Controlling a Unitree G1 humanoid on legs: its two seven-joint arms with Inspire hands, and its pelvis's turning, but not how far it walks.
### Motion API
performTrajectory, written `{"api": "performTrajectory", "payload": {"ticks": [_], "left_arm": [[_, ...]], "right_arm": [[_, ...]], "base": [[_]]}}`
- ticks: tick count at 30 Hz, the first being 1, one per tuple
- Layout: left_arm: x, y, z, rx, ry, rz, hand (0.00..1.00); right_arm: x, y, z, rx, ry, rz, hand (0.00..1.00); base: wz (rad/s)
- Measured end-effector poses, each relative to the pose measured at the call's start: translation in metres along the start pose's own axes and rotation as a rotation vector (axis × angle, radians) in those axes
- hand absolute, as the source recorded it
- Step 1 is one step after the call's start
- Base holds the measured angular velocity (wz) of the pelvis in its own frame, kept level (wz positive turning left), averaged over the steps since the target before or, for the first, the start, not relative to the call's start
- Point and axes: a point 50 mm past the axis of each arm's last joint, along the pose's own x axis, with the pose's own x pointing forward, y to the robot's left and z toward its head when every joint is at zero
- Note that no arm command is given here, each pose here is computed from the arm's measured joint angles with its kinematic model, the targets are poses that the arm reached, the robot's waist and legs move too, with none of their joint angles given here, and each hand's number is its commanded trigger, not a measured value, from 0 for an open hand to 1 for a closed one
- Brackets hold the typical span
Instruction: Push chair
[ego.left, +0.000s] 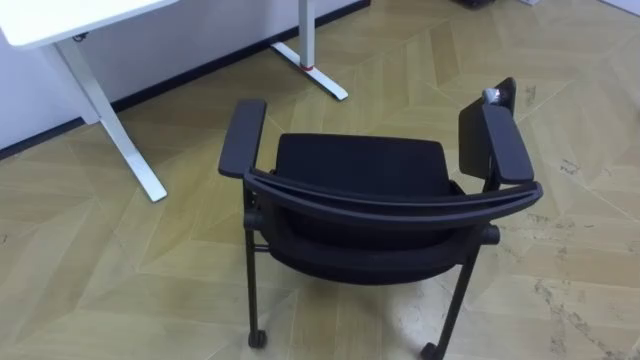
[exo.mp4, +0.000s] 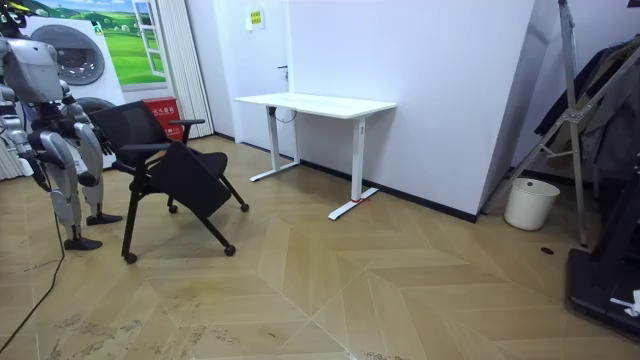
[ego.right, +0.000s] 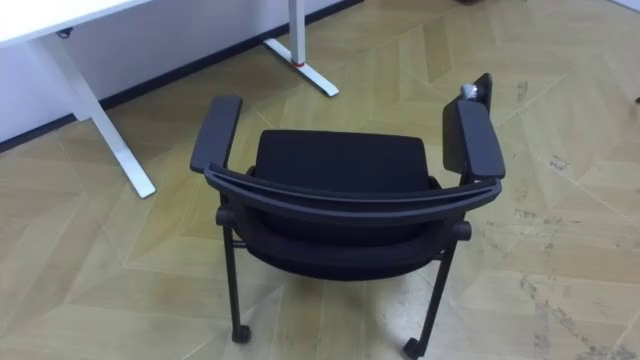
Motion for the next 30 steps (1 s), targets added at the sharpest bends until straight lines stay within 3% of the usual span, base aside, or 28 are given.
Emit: {"api": "performTrajectory", "payload": {"ticks": [25, 30], "left_arm": [[-0.0003, 0.0007, -0.0022, -0.013, 0.005, 0.01, 0.0], [-0.0006, 0.0014, -0.0054, -0.096, 0.019, 0.029, 0.0]], "right_arm": [[0.0006, 0.002, 0.0055, 0.097, -0.014, -0.037, 0.0], [0.0006, 0.0012, 0.0058, 0.081, -0.014, -0.044, 0.0]], "base": [[0.0], [0.0]]}}
